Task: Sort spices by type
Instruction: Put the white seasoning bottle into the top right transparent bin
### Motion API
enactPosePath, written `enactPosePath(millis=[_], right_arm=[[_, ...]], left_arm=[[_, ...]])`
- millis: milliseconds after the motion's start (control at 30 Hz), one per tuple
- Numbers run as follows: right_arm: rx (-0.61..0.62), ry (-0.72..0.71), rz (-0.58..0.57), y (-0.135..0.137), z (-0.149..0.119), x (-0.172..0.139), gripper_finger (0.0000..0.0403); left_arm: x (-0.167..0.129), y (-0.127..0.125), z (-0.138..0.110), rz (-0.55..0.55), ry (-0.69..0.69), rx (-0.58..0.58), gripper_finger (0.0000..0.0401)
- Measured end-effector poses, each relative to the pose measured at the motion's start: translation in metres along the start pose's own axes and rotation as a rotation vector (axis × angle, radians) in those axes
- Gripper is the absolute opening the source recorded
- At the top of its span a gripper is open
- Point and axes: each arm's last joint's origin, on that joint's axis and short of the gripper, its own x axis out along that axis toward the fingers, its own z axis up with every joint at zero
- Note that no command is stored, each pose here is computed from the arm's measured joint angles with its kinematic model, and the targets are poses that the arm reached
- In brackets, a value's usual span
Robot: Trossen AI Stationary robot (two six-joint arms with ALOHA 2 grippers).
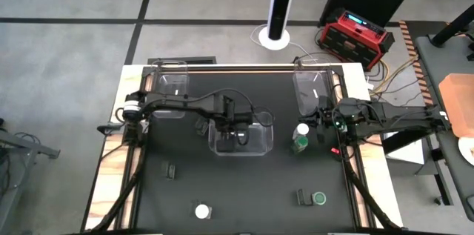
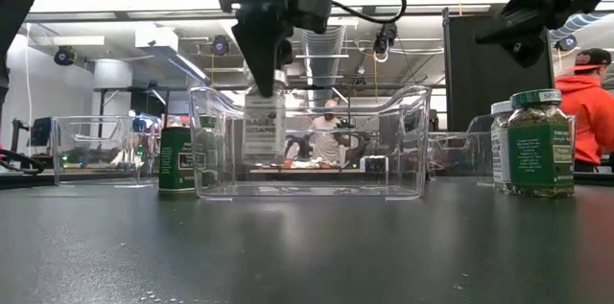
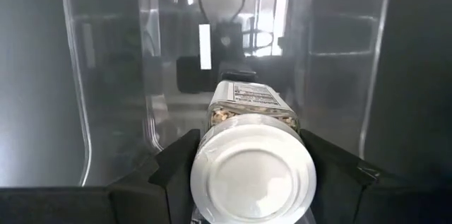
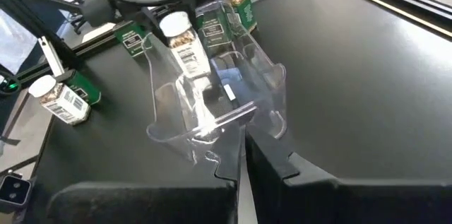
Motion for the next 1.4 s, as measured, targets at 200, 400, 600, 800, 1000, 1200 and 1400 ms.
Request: enactPosePath(millis=[200, 400, 600, 800, 1000, 1200, 1400], right_arm=[[0.000, 0.000, 0.000, 0.000, 0.000, 0.000, 0.0013], [0.000, 0.000, 0.000, 0.000, 0.000, 0.000, 0.0013], [0.000, 0.001, 0.000, 0.000, 0.000, 0.000, 0.0013], [-0.001, 0.000, -0.001, 0.000, 0.000, 0.000, 0.0013], [-0.004, 0.000, -0.001, 0.000, 0.000, 0.000, 0.0013], [-0.004, 0.000, -0.001, 0.000, 0.000, 0.000, 0.0013], [-0.004, -0.001, -0.002, 0.000, 0.000, 0.000, 0.0013]], left_arm=[[0.007, 0.001, 0.000, 0.001, -0.042, -0.002, 0.0188], [0.015, 0.002, -0.001, 0.001, -0.052, -0.004, 0.0188], [0.020, 0.003, -0.003, 0.031, -0.044, -0.007, 0.0188], [0.026, 0.003, -0.007, 0.035, -0.022, -0.027, 0.0221], [0.027, 0.003, -0.006, 0.034, -0.029, -0.028, 0.0250], [0.024, 0.003, -0.007, 0.038, -0.012, -0.031, 0.0253], [0.000, 0.003, -0.003, 0.053, -0.006, -0.025, 0.0255]])
